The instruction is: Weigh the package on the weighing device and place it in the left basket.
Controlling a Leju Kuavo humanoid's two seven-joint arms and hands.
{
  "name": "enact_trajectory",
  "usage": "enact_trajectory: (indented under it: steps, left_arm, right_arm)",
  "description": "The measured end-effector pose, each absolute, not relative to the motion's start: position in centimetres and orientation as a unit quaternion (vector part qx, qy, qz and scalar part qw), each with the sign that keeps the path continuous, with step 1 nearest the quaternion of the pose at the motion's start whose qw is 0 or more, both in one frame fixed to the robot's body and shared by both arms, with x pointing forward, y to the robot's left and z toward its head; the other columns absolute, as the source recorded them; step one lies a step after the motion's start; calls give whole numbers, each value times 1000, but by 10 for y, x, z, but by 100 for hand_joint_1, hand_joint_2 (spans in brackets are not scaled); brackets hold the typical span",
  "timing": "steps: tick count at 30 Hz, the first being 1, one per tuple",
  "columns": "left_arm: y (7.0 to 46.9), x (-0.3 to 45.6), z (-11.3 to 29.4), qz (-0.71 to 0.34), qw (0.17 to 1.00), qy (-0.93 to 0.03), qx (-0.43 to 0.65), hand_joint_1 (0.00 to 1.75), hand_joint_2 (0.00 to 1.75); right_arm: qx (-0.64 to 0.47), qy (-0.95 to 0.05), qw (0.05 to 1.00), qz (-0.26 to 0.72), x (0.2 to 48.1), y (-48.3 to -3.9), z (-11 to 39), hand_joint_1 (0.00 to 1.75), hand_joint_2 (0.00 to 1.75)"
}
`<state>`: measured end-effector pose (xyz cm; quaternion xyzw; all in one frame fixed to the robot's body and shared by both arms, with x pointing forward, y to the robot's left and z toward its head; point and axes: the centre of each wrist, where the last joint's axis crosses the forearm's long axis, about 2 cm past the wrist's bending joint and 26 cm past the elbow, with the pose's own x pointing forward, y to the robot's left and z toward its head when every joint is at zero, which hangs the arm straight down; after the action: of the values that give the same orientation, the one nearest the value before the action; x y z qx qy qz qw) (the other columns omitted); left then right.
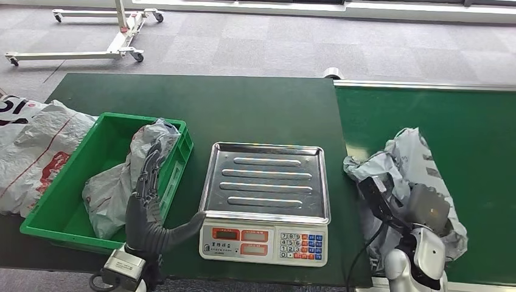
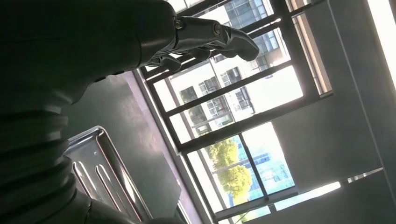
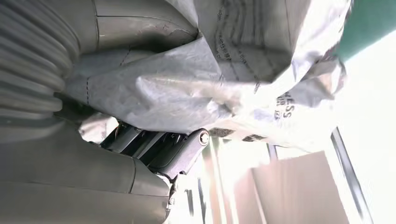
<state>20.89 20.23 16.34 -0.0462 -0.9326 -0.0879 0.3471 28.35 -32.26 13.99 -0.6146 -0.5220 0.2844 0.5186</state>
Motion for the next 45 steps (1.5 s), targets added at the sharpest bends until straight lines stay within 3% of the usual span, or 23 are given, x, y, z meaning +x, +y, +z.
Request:
enact_trajectory:
  steps: [7,18,22,27,36,37,40,41,45]
  left_arm:
    - [201,208,163,-91,345,-933,-54,0,175]
    - [200,207,161,-92,345,-932,-64,0,175]
    - [198,208,160,-86,344,-933,-62,0,175]
    - [195,216,161,-94,337,-934,-75,0,175]
    - [194,221,157,-105,341,-931,-75,0,175]
    - [195,221,156,-105,341,-931,-73,0,175]
    - [196,220,156,-108,341,-931,-69,0,175]
    - [196,220,156,-109,341,-931,-68,0,175]
    - [196,219,154,-111,343,-931,-66,0,175]
  right_arm:
    - [-681,-596,383,185,271,-315,203,175,175]
    - [-698,-627,317,140,254,-311,217,175,175]
    - [-575,-718,323,222,259,-295,216,175,175]
    - [-413,-807,248,341,271,-232,216,175,175]
    - [-320,-840,191,394,271,-172,216,175,175]
    - [-317,-841,191,395,272,-170,217,139,175]
    - [-318,-840,192,396,277,-167,221,8,175]
    - [-322,-838,192,396,278,-166,223,0,175]
    - [-344,-834,183,390,283,-164,226,0,175]
